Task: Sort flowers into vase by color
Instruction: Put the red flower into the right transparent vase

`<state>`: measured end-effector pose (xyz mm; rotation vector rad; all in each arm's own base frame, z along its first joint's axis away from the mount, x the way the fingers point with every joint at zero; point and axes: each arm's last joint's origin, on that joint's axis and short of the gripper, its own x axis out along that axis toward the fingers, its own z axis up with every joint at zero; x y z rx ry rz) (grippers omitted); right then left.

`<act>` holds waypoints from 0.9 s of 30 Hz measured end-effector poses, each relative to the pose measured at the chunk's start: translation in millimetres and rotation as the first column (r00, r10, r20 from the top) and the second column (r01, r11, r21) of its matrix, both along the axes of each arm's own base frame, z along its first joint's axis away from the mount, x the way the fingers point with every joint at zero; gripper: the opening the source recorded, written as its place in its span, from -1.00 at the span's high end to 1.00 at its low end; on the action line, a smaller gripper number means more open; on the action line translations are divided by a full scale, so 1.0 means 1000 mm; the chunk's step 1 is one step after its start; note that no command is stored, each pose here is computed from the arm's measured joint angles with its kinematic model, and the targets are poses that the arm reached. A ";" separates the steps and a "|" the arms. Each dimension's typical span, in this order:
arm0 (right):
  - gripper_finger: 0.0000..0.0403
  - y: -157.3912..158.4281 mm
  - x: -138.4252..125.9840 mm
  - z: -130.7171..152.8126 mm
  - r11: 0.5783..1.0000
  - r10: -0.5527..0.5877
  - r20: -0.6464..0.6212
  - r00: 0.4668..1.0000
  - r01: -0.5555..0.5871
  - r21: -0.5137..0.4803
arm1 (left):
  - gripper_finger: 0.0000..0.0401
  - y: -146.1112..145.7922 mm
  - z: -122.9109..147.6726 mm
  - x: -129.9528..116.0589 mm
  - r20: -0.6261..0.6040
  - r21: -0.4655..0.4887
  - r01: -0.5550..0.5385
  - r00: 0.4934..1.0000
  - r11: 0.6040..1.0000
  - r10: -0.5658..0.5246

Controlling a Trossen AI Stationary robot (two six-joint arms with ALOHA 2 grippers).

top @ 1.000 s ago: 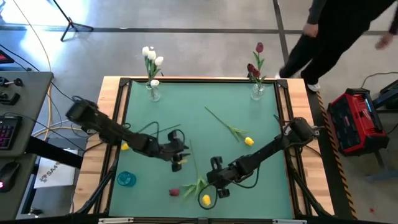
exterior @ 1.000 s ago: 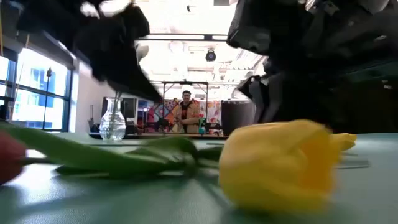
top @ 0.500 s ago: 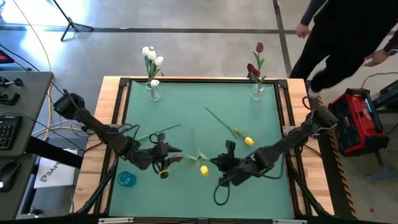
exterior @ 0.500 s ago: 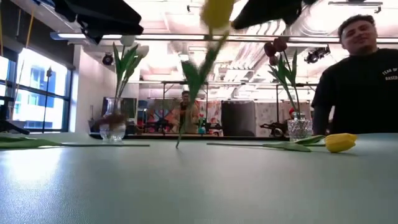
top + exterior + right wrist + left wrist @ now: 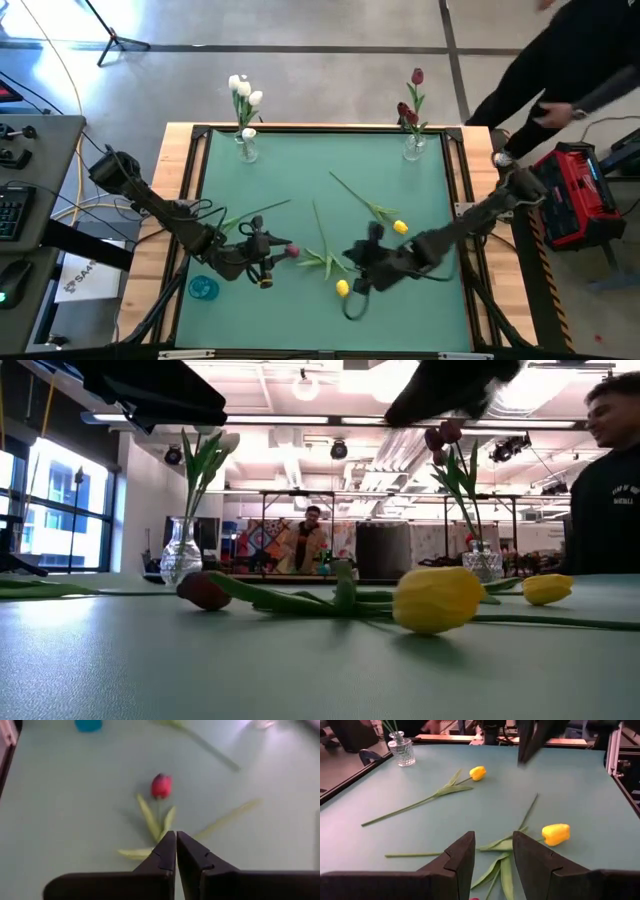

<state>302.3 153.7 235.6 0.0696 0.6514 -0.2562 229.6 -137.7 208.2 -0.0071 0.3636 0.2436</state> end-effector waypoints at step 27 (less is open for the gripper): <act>0.53 -0.071 0.024 -0.058 0.983 -0.170 -0.416 0.893 0.184 -0.008 | 0.39 0.013 -0.009 0.001 -0.046 -0.047 -0.124 0.991 0.991 0.122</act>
